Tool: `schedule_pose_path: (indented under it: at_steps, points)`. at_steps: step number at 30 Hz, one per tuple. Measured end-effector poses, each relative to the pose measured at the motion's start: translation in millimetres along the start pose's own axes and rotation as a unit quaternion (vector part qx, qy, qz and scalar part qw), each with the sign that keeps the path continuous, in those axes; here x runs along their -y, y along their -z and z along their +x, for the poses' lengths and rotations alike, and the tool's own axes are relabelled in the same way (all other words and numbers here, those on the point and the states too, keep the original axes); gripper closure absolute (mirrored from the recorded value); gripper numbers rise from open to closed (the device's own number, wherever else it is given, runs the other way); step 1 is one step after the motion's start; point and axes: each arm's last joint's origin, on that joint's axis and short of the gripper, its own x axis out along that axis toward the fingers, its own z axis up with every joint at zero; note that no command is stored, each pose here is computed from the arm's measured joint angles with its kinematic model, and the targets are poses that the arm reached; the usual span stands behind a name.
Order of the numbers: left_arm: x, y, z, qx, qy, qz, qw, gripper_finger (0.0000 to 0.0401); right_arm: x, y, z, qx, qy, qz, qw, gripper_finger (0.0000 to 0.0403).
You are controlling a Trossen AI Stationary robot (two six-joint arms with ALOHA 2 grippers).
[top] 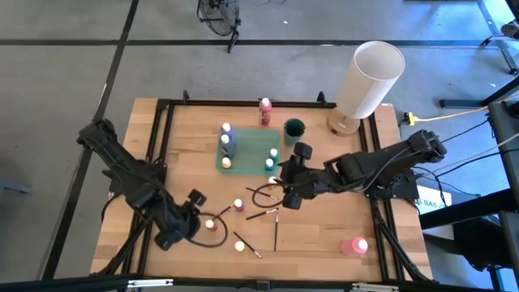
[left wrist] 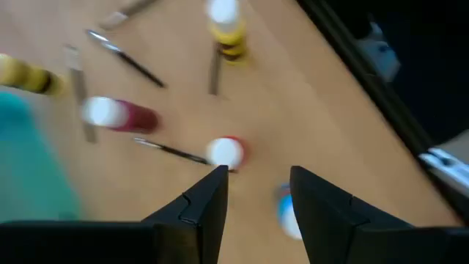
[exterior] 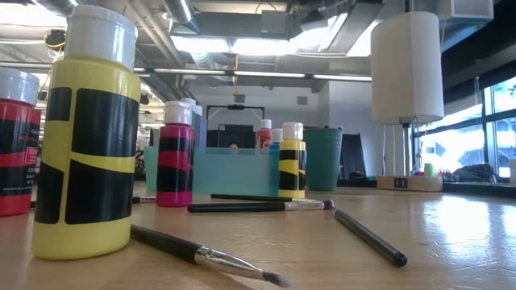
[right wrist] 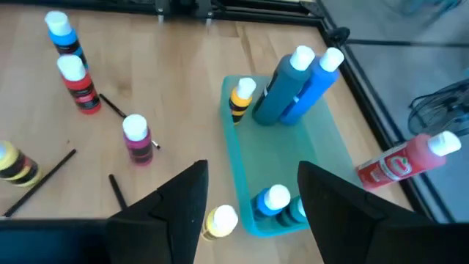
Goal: Pick & Place Paint Supplies
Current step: Put the small red paint bottle into the green bin
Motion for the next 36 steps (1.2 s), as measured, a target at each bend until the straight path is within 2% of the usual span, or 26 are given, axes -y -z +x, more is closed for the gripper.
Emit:
schedule_pose_path:
  at_steps: [3,6,11,16,22,26,31,36]
  points:
    - [8.8,-6.3,7.2,-0.015,0.037,-0.012,0.999,0.0258,-6.4,2.3,2.1,-0.003,0.005,-0.011,1.0,0.0187]
    - [11.9,-9.8,9.5,-0.018,0.049,0.015,0.999,0.0258,-10.7,3.6,2.7,-0.004,0.005,-0.012,1.0,0.0187]
    - [10.0,-11.0,11.7,-0.018,0.017,0.028,0.999,0.0258,-14.3,4.8,3.6,-0.006,0.002,-0.018,1.0,0.0187]
    - [2.0,-12.1,12.6,-0.014,-0.019,0.011,1.0,0.0258,-14.9,4.9,3.1,-0.005,0.001,-0.017,1.0,0.0187]
    - [-5.5,-12.5,13.7,-0.018,-0.022,-0.004,1.0,0.0254,-16.2,5.6,2.2,-0.006,0.0,-0.018,1.0,0.0187]
    - [-6.7,-12.5,13.9,-0.02,-0.013,-0.007,1.0,0.0235,-16.3,5.7,2.1,-0.006,0.0,-0.01,1.0,0.0187]
    - [-6.1,-9.9,13.8,-0.034,-0.003,-0.009,0.999,0.0189,-16.3,5.7,2.1,-0.007,-0.001,-0.009,1.0,0.0187]
    - [-7.3,-7.3,13.5,-0.047,-0.021,-0.003,0.999,0.015,-16.5,5.7,2.1,-0.007,-0.003,0.002,1.0,0.0187]
